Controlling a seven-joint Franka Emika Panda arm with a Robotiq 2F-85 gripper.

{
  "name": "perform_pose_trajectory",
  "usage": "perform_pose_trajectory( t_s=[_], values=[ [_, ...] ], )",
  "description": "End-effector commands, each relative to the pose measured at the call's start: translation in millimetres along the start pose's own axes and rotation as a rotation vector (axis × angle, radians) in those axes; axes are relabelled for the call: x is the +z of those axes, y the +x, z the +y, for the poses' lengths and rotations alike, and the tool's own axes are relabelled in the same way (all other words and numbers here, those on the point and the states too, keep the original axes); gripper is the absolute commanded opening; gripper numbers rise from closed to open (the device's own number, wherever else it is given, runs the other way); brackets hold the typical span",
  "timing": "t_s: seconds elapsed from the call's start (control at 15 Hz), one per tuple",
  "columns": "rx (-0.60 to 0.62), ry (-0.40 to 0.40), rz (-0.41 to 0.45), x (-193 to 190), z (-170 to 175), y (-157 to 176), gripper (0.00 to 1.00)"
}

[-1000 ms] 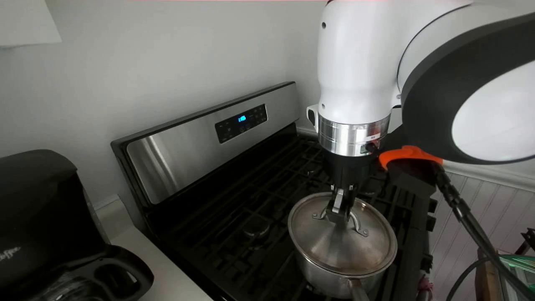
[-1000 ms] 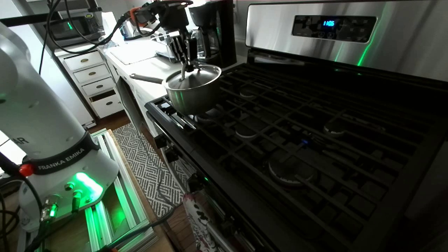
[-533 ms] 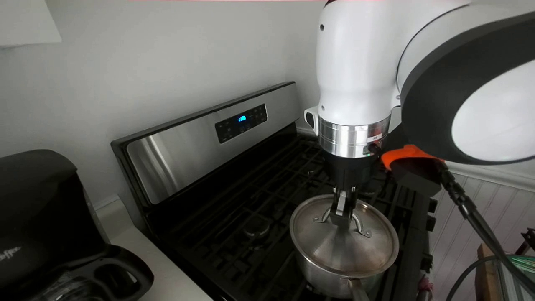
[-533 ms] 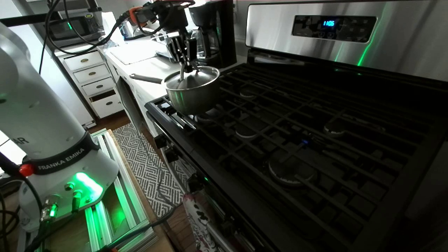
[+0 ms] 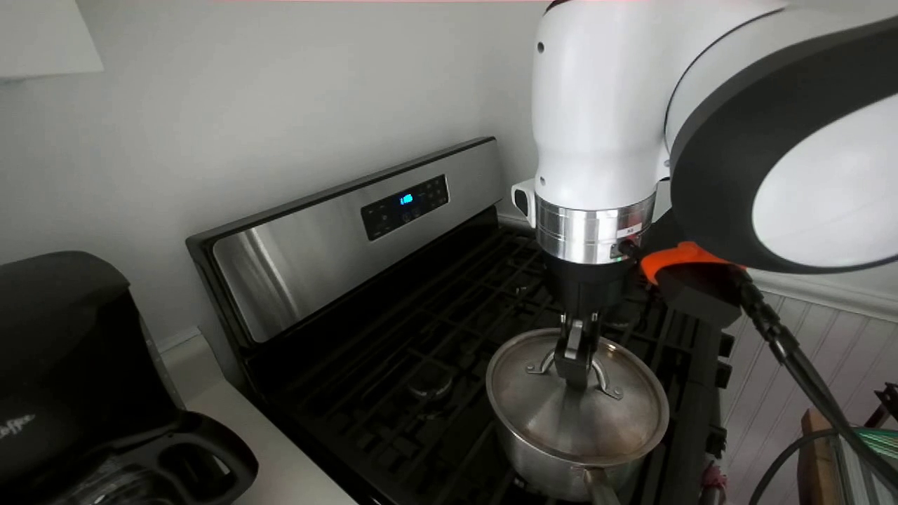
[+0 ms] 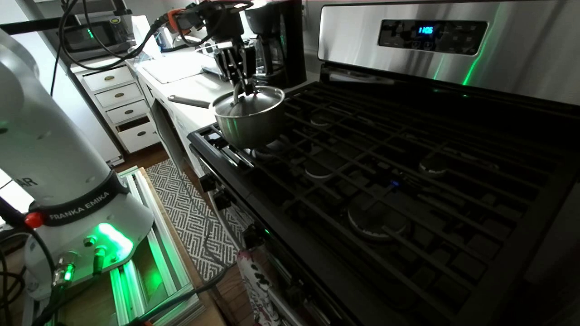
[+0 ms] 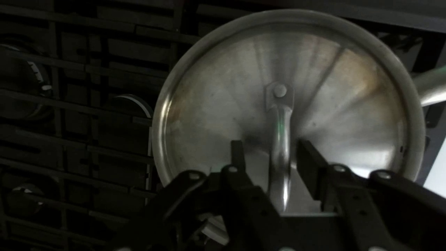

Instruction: Move the pot to the left, then put the lid on the pot

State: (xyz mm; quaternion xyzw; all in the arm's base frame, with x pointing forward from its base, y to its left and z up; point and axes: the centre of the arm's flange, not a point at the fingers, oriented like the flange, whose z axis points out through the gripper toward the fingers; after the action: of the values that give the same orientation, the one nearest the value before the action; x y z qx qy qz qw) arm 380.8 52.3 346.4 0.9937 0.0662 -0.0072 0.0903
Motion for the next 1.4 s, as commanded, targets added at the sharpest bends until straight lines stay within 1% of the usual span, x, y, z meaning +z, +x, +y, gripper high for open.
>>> perform_pose_trajectory(
  t_s=[0.0, 0.07, 0.2, 0.27, 0.4, 0.73, 1.07, 1.13, 1.2, 1.33],
  values=[
    [0.000, 0.020, 0.010, -19, 10, -1, 0.75],
    [0.004, 0.010, 0.019, -26, 15, -2, 0.83],
    [-0.002, 0.020, 0.034, -43, 22, -3, 0.95],
    [-0.010, 0.032, 0.045, -55, 27, -5, 0.99],
    [-0.029, 0.062, 0.076, -79, 38, -9, 1.00],
    [-0.105, 0.174, 0.149, -133, 68, -21, 1.00],
    [-0.153, 0.256, 0.149, -167, 85, -39, 1.00],
    [-0.159, 0.265, 0.145, -171, 87, -41, 1.00],
    [-0.133, 0.218, 0.147, -156, 83, -32, 1.00],
    [-0.140, 0.228, 0.148, -163, 86, -36, 1.00]
  ],
)
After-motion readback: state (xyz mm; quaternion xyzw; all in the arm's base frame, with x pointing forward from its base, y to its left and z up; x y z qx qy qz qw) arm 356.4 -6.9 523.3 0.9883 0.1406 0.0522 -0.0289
